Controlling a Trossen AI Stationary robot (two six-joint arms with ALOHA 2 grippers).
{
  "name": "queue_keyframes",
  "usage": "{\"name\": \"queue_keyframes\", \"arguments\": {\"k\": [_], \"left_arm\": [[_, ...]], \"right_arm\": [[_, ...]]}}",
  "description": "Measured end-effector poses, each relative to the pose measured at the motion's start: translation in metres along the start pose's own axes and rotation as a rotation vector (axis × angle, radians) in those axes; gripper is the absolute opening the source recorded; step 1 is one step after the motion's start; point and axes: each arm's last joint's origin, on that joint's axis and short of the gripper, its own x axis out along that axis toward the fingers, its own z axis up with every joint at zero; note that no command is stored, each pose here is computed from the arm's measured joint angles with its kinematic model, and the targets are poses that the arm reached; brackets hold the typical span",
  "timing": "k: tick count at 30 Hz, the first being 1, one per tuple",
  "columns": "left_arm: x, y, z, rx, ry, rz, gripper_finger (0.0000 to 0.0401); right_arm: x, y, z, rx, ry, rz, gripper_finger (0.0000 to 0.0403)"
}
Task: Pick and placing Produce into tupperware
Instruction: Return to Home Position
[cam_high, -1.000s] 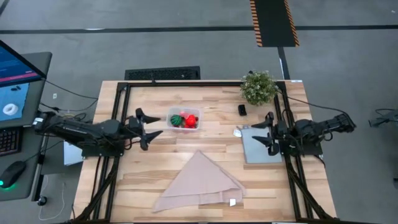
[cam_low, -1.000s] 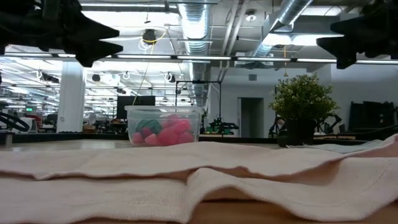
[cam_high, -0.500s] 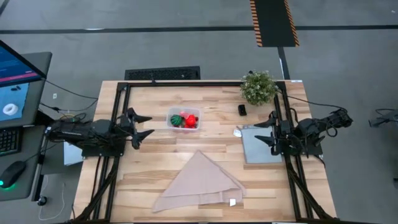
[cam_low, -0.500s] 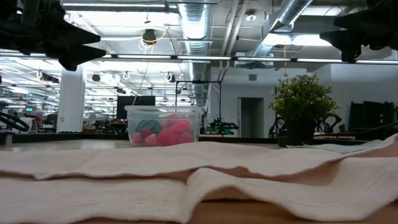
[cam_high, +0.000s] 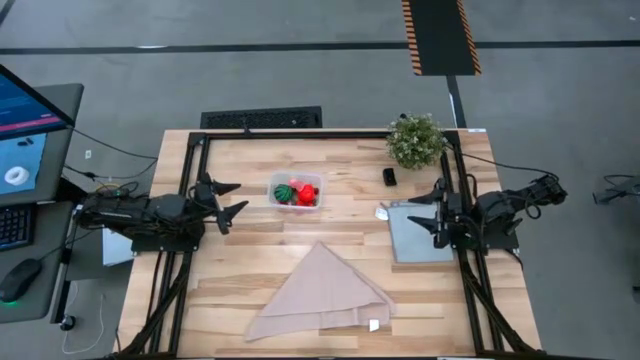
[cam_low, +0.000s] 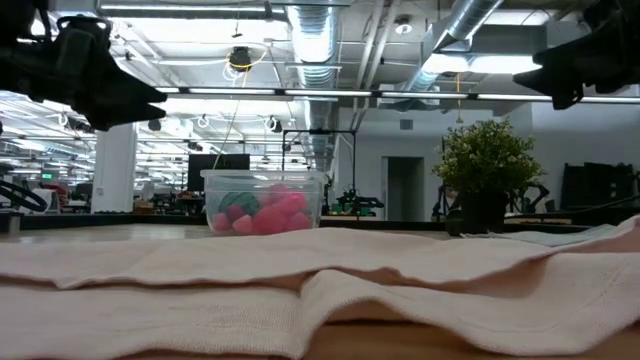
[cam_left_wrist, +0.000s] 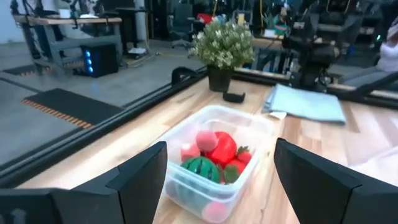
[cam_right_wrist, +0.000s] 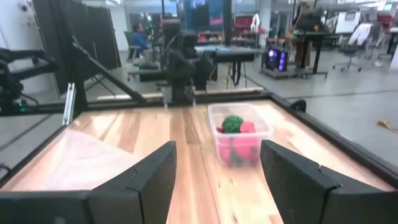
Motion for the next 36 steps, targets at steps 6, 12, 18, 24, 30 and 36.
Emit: {"name": "queue_keyframes", "arguments": {"k": [6, 12, 18, 24, 30, 36], "left_arm": [[0.0, 0.0, 0.0, -0.016, -0.002, -0.006, 0.0283], [0.0, 0.0, 0.0, -0.016, -0.001, -0.005, 0.0283], [0.0, 0.0, 0.0, -0.016, 0.0, -0.002, 0.0283], [0.001, -0.001, -0.001, -0.016, 0.001, -0.01, 0.0283], [0.001, -0.001, -0.001, -0.016, 0.002, -0.012, 0.0283], [0.001, -0.001, -0.001, -0.016, 0.002, -0.012, 0.0283]], "right_arm": [[0.003, 0.001, -0.009, -0.004, 0.023, 0.0, 0.0255], [0.004, 0.002, -0.025, -0.084, 0.11, 0.007, 0.0255], [0.005, 0.003, -0.026, -0.091, 0.124, 0.009, 0.0255], [0.005, 0.003, -0.026, -0.091, 0.124, 0.009, 0.0255], [0.005, 0.003, -0.026, -0.091, 0.124, 0.01, 0.0255], [0.005, 0.003, -0.026, -0.091, 0.125, 0.01, 0.0255]]}}
